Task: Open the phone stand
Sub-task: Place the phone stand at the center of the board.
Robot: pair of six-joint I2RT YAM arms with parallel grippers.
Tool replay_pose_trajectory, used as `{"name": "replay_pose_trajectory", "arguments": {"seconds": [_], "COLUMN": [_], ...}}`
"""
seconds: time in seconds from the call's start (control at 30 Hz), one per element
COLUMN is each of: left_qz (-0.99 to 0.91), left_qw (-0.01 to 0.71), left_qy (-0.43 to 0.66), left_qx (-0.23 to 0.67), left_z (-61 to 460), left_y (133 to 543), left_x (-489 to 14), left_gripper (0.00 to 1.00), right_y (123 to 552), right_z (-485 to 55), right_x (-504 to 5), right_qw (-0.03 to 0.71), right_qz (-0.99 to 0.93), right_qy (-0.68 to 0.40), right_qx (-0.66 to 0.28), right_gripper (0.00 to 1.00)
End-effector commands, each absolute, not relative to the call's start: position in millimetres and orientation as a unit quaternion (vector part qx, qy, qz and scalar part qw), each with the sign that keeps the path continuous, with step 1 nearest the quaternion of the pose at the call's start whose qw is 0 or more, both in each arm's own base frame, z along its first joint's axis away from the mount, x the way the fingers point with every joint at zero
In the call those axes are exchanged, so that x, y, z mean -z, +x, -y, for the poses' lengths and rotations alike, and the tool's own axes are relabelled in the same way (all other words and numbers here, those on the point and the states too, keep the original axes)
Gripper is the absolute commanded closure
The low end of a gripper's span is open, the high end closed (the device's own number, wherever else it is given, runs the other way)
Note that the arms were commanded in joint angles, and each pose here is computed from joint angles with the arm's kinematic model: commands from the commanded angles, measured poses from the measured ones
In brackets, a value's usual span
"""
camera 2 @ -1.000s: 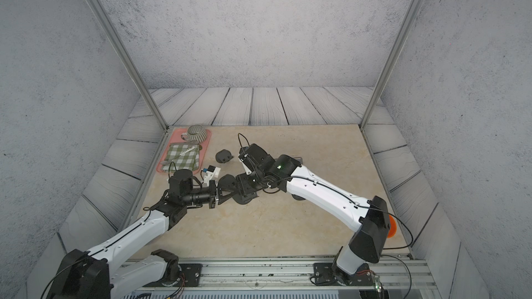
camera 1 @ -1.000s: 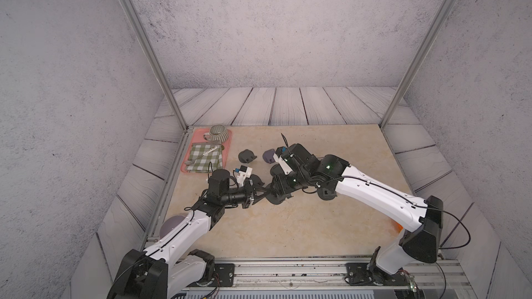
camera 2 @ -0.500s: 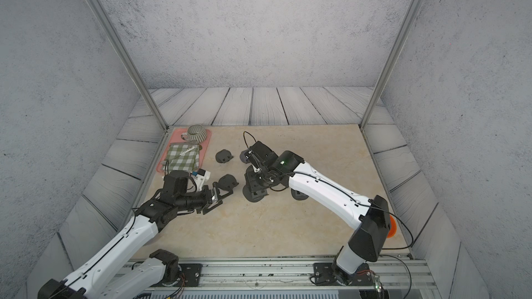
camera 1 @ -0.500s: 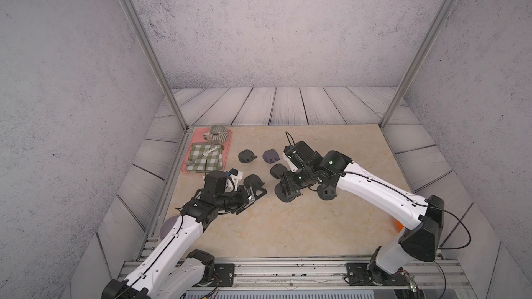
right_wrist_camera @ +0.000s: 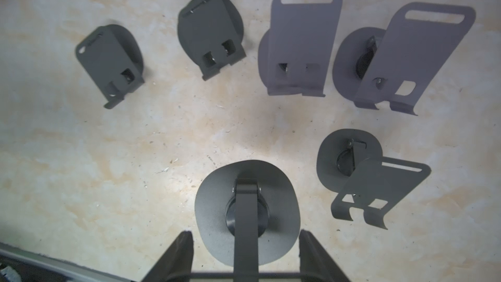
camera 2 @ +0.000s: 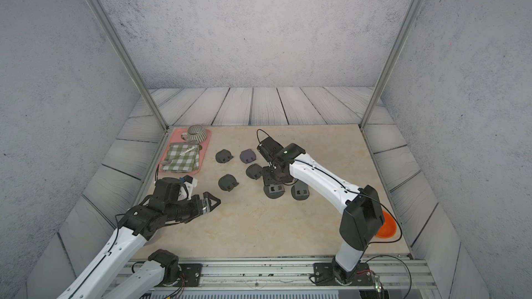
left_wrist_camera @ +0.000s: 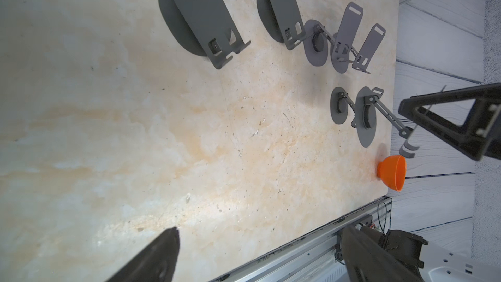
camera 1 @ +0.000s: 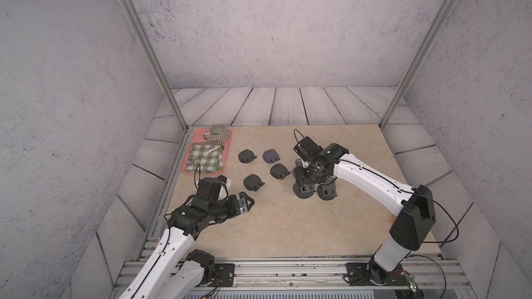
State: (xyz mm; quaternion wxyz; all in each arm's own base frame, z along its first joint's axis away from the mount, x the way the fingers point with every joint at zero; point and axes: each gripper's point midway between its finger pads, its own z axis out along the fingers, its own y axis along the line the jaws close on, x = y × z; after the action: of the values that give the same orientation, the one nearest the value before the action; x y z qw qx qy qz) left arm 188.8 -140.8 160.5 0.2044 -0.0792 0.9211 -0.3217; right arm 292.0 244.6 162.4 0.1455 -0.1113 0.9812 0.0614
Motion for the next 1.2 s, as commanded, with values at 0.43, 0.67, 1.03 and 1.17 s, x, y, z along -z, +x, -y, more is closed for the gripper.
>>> {"name": "replay_pose_trajectory", "arguments": {"seconds": [0.43, 0.67, 1.03, 1.17], "left_qz": [-0.922, -0.922, -0.921, -0.921], "left_qw": [0.217, 0.215, 0.214, 0.213], "left_qy": [-0.055, -0.054, -0.053, -0.052], "left_qx": [0.317, 0.319, 0.322, 0.323], "left_z": [137.4, 138.4, 139.1, 139.6], "left_y": [183.2, 182.8, 181.7, 181.3], "left_x": [-173.1, -172.3, -173.2, -173.6], "left_gripper": [0.02, 0.02, 0.01, 0.02], "right_y": [315.1, 315.2, 313.7, 312.5], "right_z": [-233.0, -234.4, -233.3, -233.2], "right_x": [-102.2, -84.1, -61.7, -58.9], "right_qw": [0.099, 0.089, 0.072, 0.069], "right_qz": [-0.99, -0.991, -0.993, -0.993], "right_qy": [-0.091, -0.089, -0.089, -0.088], "right_qx": [-0.036, -0.039, -0.036, -0.037], "right_gripper": [0.43, 0.43, 0.42, 0.39]}}
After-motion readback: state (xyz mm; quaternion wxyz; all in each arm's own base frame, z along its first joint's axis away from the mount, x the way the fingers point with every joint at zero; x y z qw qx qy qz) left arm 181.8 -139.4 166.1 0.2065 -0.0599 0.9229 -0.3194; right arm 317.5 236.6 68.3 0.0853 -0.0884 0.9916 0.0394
